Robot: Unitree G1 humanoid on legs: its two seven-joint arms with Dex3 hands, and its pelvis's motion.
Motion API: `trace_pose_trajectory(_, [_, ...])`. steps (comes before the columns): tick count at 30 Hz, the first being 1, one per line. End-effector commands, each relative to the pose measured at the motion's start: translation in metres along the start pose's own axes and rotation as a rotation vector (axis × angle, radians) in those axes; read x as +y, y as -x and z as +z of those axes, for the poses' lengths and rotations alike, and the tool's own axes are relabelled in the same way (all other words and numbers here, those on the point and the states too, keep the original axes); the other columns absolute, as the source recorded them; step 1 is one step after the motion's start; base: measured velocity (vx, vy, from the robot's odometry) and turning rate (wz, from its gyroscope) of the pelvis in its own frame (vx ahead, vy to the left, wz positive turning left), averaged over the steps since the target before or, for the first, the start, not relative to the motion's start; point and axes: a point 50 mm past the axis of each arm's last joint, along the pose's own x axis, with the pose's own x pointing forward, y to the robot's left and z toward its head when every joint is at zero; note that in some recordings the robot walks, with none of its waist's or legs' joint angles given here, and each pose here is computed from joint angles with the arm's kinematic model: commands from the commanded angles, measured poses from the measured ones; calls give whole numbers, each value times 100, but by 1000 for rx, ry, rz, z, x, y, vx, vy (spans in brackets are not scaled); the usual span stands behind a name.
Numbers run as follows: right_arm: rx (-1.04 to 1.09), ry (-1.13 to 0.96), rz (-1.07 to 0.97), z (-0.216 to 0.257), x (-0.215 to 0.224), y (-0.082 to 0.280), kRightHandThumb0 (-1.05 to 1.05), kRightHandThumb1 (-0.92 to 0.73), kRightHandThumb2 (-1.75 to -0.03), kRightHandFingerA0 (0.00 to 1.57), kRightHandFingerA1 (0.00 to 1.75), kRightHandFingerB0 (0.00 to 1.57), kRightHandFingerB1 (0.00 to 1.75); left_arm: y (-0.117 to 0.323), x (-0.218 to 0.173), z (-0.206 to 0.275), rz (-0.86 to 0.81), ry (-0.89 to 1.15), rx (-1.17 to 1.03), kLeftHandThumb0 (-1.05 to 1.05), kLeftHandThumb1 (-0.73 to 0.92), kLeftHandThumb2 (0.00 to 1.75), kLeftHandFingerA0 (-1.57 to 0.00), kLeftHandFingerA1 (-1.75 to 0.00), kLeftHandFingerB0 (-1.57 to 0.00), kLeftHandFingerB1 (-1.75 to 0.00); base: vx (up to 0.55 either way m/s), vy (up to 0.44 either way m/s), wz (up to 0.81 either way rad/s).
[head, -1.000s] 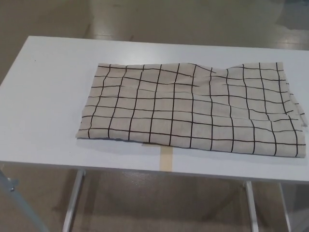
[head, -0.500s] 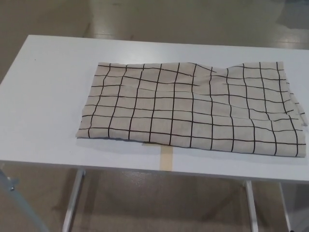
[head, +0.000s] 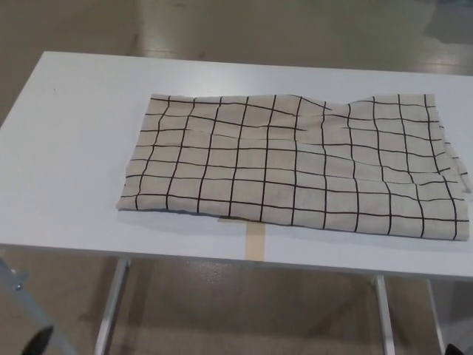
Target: Use the left hand to fold a white towel with checkered patterns in half.
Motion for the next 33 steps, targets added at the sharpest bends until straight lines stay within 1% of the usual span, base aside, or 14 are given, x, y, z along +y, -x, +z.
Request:
trace_pose_trajectory(1, [-71, 23, -29, 4, -6, 1, -30, -61, -109, 0, 48, 0, 48, -24, -7, 109, -131, -304, -636, -42, 26, 59, 0, -5, 0, 0, 0, 0, 0])
trace_pose_trajectory(2, [-74, 28, -30, 4, -6, 2, -30, -61, -109, 0, 48, 0, 48, -31, -16, 116, -163, -350, -657, -38, 24, 59, 0, -8, 0, -4, 0, 0, 0])
trace_pose_trajectory(3, [-74, 29, -30, 4, -6, 2, -30, -61, -109, 0, 48, 0, 48, -35, -21, 119, -183, -378, -666, -28, 40, 59, 0, -2, 0, -3, 0, 0, 0])
trace_pose_trajectory(7, [-64, 13, -30, 0, -5, 7, -30, -60, -109, 1, 48, 0, 48, -44, -35, 129, -237, -481, -697, -27, 40, 59, 0, -5, 0, -8, 0, 0, 0])
trace_pose_trajectory(8, [-66, 12, -37, -1, -4, 7, -50, -77, -65, 18, 28, 14, 27, -56, -47, 135, -271, -535, -710, -31, 36, 64, 0, -6, 0, -9, 0, 0, 0])
trace_pose_trajectory(10, [-65, 0, -47, -1, -4, 8, -51, -77, -65, 19, 28, 14, 27, -66, -58, 138, -310, -576, -716, -32, 42, 60, 0, -3, 0, -12, 0, 0, 0])
trace_pose_trajectory(11, [-65, 0, -47, -1, -4, 8, -51, -77, -65, 19, 28, 14, 27, -66, -58, 138, -310, -576, -716, -32, 42, 60, 0, -3, 0, -12, 0, 0, 0])
trace_pose_trajectory(12, [-63, -6, -49, -2, -5, 10, -51, -77, -65, 19, 28, 14, 27, -78, -69, 140, -357, -639, -718, -41, 42, 67, 0, -1, 0, -12, 0, 0, 0])
trace_pose_trajectory(15, [-58, -12, -48, -3, -5, 10, -51, -77, -65, 19, 28, 14, 27, -88, -77, 141, -388, -696, -716, -43, 41, 67, 0, 0, 0, -11, 0, 0, 0])
trace_pose_trajectory(19, [-48, -15, -48, -3, -6, 9, -51, -77, -65, 19, 28, 14, 27, -114, -103, 139, -460, -886, -689, -46, 41, 68, 0, -1, 0, -14, 0, 0, 0])
trace_pose_trajectory(23, [-47, -11, -43, -3, -7, 9, -51, -77, -65, 19, 28, 14, 27, -123, -116, 136, -497, -969, -676, -47, 40, 67, 0, -1, 0, -15, 0, 0, 0])
trace_pose_trajectory(30, [-47, 7, -47, -4, -9, 11, -51, -77, -65, 19, 28, 15, 27, -135, -135, 128, -562, -1104, -660, -42, 40, 68, 0, -3, 0, -17, 0, 0, 0])
trace_pose_trajectory(31, [-48, 10, -51, -5, -8, 12, -50, -77, -65, 19, 28, 15, 27, -137, -137, 127, -570, -1126, -655, -36, 43, 60, 0, -2, 0, -19, 0, 0, 0])
trace_pose_trajectory(33, [-49, 14, -57, -5, -8, 13, -50, -77, -65, 19, 29, 15, 27, -140, -142, 125, -579, -1162, -646, -36, 42, 60, 0, -2, 0, -19, 0, 0, 0])
